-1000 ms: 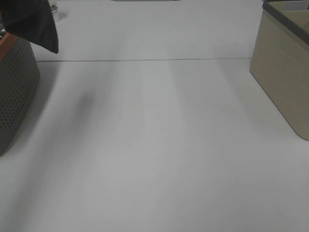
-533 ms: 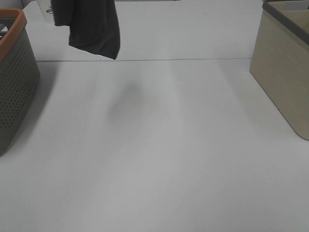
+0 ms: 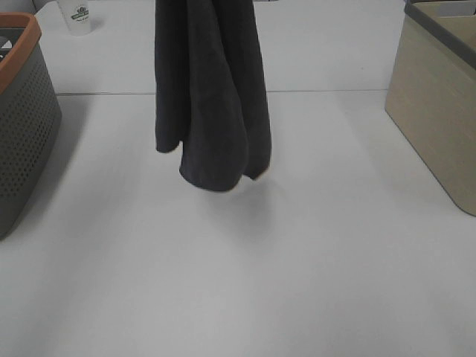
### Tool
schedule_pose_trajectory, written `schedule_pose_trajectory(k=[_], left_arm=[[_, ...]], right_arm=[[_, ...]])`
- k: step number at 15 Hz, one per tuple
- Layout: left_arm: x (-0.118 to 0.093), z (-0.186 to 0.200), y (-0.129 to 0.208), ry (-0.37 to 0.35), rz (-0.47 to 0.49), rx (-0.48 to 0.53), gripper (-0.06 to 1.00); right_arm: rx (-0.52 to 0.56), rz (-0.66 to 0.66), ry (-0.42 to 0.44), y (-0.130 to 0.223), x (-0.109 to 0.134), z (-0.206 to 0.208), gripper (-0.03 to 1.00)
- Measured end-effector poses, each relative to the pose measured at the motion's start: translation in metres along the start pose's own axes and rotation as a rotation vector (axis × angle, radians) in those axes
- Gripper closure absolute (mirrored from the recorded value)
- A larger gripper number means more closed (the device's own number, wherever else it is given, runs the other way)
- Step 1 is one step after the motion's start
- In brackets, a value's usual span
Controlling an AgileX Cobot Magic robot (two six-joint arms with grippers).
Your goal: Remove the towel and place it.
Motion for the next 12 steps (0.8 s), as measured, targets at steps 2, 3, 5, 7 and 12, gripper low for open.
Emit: schedule_pose_trajectory(k=[2,3,5,7,12], left_arm=[[-0.003,0.005,0.002,0.056,0.005,0.01,0.94],[-0.003,0.005,0.003,0.058,0.004,0.013,0.94],[0.001,0.005,0.003,0.02,0.008,0.017,0.94],[0.003,0.005,0.003,0.006,0.007,0.018,0.94],[0.006,-0.002,0.015,0.045,0.036,0.036,0.94]], right_arm=[[-0.016,0.056,-0.111,-0.012,0.006,-0.015,0.25],[-0.033,0.066,-0.194,-0.019,0.01,-0.024,0.26],[-0.027,0.064,-0.329,-0.033,0.009,-0.057,0.33],[0.008,0.036,-0.361,-0.034,0.003,-0.078,0.35],[-0.019,0.057,-0.422,-0.039,-0.008,-0.116,0.35]])
Point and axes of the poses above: a point on each arm's last joint axis where the gripper is mounted, z pointing back along that axis away from the gripper, x along the wrist's bending axis when the last joint is at zero, y = z × x, the point moved 2 cm from there along -z, pointing out along that axis toward the gripper, and after that the axes turned 14 degrees about -z, right-handed, at the moved point
